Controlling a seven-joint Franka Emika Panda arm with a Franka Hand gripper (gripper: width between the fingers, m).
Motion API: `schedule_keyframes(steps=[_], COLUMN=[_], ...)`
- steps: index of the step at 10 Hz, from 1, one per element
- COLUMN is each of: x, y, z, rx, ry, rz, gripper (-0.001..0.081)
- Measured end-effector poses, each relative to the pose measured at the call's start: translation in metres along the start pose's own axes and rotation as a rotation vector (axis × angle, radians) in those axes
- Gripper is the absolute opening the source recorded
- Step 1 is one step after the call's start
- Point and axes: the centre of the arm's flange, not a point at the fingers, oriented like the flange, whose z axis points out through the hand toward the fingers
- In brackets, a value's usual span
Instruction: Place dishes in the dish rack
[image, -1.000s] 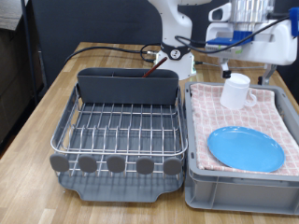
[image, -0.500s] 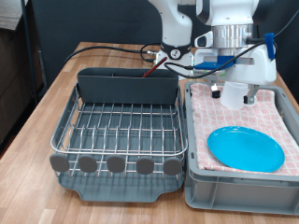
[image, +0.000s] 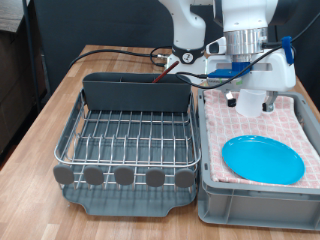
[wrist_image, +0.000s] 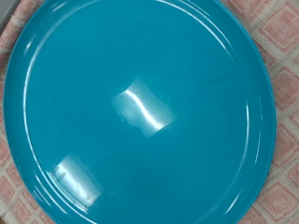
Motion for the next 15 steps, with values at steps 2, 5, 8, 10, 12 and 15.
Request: schedule_keyframes(steps=[2, 5, 8, 10, 12, 15], x=[0.000, 0.001, 0.005, 0.007, 0.009, 0.008], y=[0.006, 0.014, 0.020, 0.025, 0.030, 0.033], z=[0.004, 0.014, 0.027, 0.037, 0.045, 0.054], rx=[-0.015, -0.031, -0.018, -0.012, -0.010, -0.011], ry=[0.002, -0.030, -0.044, -0.053, -0.057, -0.063], rz=[-0.009, -0.018, -0.024, -0.023, -0.024, -0.028], gripper=[0.0802, 0.0802, 0.0802, 0.0802, 0.0802, 0.0802])
